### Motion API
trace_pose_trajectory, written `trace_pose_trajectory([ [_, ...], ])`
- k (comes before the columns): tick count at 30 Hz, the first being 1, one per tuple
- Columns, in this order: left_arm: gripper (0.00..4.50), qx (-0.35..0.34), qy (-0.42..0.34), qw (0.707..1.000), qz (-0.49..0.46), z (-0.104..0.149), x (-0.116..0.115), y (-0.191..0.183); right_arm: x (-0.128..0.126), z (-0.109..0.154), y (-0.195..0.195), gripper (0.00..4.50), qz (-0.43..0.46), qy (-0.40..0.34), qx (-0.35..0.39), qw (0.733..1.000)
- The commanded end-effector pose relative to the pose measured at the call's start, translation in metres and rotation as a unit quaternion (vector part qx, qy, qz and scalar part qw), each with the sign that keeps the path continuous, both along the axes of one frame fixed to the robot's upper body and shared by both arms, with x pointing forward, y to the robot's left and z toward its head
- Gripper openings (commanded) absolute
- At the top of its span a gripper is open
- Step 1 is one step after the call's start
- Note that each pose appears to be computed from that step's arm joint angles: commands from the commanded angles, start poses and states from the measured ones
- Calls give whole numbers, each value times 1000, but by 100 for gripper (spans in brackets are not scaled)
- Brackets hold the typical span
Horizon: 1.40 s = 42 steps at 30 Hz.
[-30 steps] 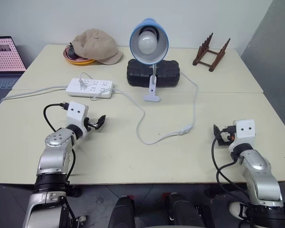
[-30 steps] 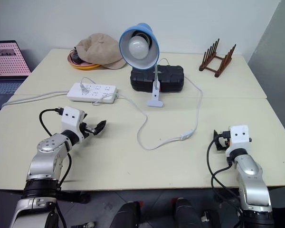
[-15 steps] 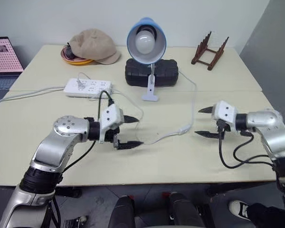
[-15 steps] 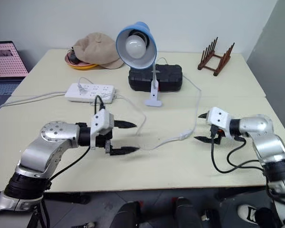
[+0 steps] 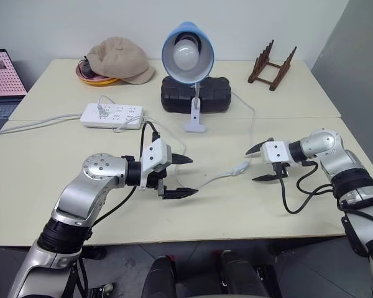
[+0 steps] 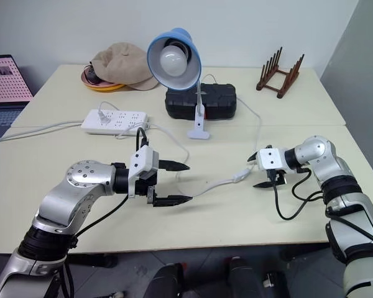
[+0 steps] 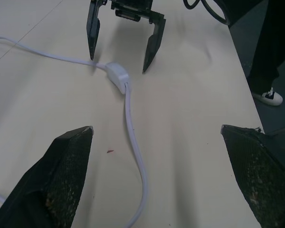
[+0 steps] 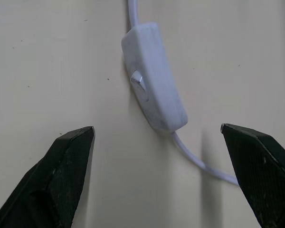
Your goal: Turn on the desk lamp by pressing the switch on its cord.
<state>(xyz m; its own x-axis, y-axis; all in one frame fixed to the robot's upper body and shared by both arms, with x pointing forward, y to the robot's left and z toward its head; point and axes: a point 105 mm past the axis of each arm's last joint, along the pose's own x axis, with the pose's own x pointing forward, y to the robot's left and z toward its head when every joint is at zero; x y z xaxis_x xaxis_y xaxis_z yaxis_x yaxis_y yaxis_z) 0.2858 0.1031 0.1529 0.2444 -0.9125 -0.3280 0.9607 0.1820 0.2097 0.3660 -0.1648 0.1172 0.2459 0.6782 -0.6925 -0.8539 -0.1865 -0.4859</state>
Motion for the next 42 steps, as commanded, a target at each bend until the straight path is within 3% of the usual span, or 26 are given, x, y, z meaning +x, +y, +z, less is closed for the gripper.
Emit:
trace_pose_trajectory([
  [1,449,-12,-20,1000,-4,10,-5,-4,3,6,8,450,32,-33,-14,999],
  [5,449,-12,-20,1000,-3,9,-6,-5,5,4,8,450,39,-31,-25,998],
  [8,450,-13,-18,1000,-2,8,-7,-5,8,9,12,395,35,-33,-11,999],
  [20,450,-24,-11,1000,-3,9,-7,-9,8,4,13,105,36,-35,-9,999],
  [23,450,-32,-4,999,-1,9,-8,-11,9,6,14,35,22,-28,22,999],
  [31,450,-64,32,997,29,6,-8,-10,2,16,17,36,-28,55,130,990],
  [35,450,-64,20,997,36,9,0,-11,-23,41,30,36,-47,171,186,966],
  [42,450,39,-59,995,-74,21,14,-28,-30,40,51,36,-56,147,157,975],
])
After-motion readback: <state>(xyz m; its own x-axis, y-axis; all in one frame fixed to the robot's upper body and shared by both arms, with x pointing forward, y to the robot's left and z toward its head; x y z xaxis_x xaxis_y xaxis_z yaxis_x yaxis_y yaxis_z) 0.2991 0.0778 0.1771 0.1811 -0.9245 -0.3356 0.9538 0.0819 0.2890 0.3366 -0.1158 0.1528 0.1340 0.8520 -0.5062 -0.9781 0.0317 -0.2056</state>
